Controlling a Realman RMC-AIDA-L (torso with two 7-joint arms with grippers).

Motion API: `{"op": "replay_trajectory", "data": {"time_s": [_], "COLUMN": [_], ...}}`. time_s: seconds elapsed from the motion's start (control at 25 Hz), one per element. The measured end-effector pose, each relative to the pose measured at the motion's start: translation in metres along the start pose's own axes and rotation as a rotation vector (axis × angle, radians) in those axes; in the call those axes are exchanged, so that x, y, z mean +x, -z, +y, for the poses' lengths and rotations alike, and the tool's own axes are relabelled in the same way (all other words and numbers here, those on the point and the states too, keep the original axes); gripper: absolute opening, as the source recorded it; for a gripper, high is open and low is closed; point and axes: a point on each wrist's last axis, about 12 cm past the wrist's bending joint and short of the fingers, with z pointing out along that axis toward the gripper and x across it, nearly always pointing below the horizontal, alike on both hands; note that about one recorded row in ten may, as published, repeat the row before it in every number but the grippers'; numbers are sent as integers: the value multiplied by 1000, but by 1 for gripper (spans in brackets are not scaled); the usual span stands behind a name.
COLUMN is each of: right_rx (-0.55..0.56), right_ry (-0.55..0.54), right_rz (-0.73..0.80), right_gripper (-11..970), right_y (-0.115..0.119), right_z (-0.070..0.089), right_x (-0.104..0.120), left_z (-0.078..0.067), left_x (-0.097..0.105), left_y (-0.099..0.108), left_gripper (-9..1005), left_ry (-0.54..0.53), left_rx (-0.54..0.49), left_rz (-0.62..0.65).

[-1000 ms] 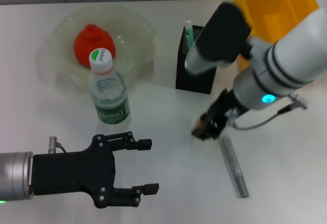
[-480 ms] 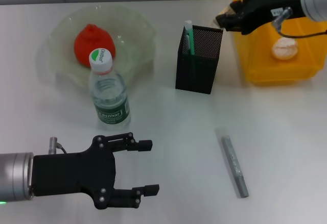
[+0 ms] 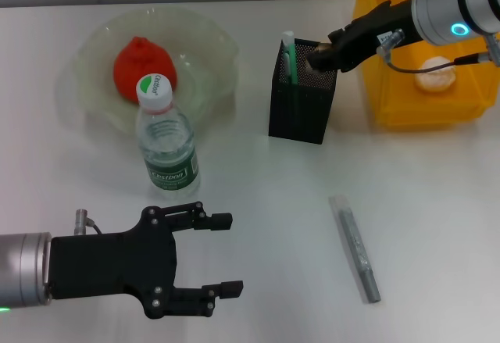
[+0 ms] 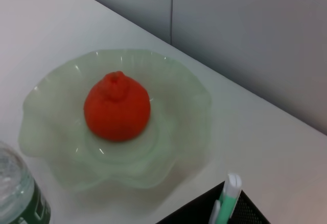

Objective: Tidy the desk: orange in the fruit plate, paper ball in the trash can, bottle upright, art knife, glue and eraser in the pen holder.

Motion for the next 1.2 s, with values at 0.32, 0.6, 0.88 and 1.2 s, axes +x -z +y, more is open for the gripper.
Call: {"op": "replay_trajectory", "data": {"time_s": [0.32, 0.6, 0.88, 1.2], "right_rx": [-15, 26, -13, -46], "right_ry": [-55, -107, -162, -165], "right_rz": [15, 189, 317, 354], "right_gripper": [628, 743, 777, 754], "right_y": [40, 42, 8, -11], "right_z": [19, 55, 63, 69], "right_x": [-5, 37, 74, 80], "left_z": [0, -1, -1, 0], "left_x": [0, 0, 0, 0], "left_y": [0, 0, -1, -1], "left_gripper": [784, 784, 784, 784], "left_ry": [1, 1, 1, -1], "left_rx": [5, 7, 7, 7], "left_rz": [-2, -3, 0, 1]}}
